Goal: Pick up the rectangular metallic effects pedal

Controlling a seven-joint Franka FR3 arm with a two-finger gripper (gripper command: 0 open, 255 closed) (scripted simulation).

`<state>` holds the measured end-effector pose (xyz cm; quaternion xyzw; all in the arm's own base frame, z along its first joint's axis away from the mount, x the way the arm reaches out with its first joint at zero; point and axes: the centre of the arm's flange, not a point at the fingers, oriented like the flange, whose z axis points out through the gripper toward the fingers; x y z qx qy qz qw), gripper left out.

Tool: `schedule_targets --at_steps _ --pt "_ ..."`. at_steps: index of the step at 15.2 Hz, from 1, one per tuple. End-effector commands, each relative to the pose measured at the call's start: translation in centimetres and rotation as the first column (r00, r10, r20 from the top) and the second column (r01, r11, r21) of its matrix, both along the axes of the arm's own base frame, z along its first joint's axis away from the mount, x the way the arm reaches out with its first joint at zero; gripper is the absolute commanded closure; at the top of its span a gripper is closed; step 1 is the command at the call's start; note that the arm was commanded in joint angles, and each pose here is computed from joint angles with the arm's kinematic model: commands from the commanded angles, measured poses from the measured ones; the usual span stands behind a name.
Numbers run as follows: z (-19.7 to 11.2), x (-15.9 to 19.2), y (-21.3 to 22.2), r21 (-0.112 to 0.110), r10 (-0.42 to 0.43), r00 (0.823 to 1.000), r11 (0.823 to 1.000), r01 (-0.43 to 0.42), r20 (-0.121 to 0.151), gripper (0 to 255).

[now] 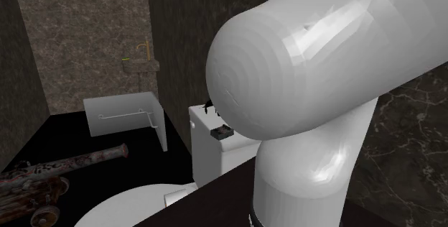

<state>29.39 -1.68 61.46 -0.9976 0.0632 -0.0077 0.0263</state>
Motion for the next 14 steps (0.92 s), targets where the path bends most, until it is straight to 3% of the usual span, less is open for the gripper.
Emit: schedule_targets --at_steps 1,7,14 --pt "0.0 0.0 0.0 0.0 0.0 1.0 1.0 0.0 0.0 0" --pt "-6.2 4.6 -0.9 -0.042 -0.13 0.992 0.991 0.13 0.006 0" --pt "-13.2 9.7 -3.0 -0.089 -0.278 0.96 0.956 0.278 0.02 0"
